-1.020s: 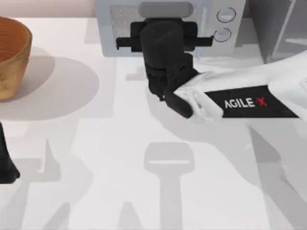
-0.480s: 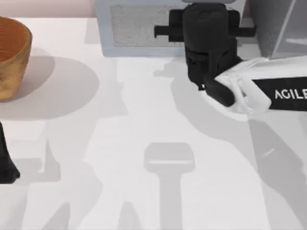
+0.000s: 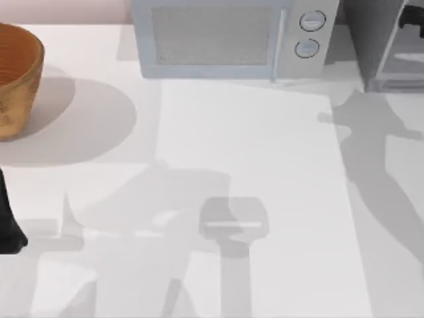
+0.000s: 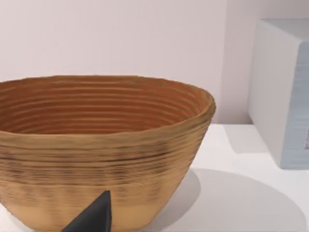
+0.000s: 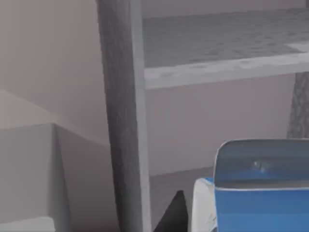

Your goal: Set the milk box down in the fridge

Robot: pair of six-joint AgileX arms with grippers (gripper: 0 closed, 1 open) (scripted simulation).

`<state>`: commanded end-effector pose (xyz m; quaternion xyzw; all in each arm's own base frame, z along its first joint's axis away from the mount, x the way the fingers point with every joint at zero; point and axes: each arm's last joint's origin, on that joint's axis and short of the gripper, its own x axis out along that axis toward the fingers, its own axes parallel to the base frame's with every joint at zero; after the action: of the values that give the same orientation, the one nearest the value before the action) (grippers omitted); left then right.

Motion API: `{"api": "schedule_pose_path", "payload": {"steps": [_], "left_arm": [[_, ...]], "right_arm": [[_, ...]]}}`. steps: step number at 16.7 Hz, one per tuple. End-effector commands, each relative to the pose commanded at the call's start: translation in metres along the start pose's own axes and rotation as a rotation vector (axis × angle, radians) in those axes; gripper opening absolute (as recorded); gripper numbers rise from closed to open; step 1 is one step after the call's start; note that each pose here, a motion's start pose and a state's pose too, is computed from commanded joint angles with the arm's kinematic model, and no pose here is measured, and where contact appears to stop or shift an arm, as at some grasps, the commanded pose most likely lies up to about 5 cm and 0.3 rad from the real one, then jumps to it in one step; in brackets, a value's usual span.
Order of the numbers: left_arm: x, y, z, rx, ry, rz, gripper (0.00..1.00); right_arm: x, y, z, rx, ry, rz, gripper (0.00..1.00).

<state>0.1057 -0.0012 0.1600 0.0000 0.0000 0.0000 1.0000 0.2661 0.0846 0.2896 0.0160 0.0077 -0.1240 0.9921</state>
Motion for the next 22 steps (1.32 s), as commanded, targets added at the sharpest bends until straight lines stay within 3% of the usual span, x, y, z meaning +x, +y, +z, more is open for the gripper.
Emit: {"api": "schedule_pose_path", "payload": {"steps": [4, 8, 15, 22], "left_arm": [[0.000, 0.000, 0.000, 0.000, 0.000, 0.000, 1.00], [0.000, 0.000, 0.000, 0.000, 0.000, 0.000, 1.00], [0.000, 0.000, 0.000, 0.000, 0.000, 0.000, 1.00], [0.000, 0.000, 0.000, 0.000, 0.000, 0.000, 1.00]], "right_arm": [[-0.064, -0.070, 0.009, 0.047, -0.115, 0.005, 0.00], [-0.104, -0.108, -0.038, 0.006, -0.089, 0.053, 0.00], [-0.131, -0.126, -0.116, -0.028, -0.029, 0.228, 0.00], [-0.132, -0.126, -0.128, -0.030, -0.013, 0.250, 0.00]]}}
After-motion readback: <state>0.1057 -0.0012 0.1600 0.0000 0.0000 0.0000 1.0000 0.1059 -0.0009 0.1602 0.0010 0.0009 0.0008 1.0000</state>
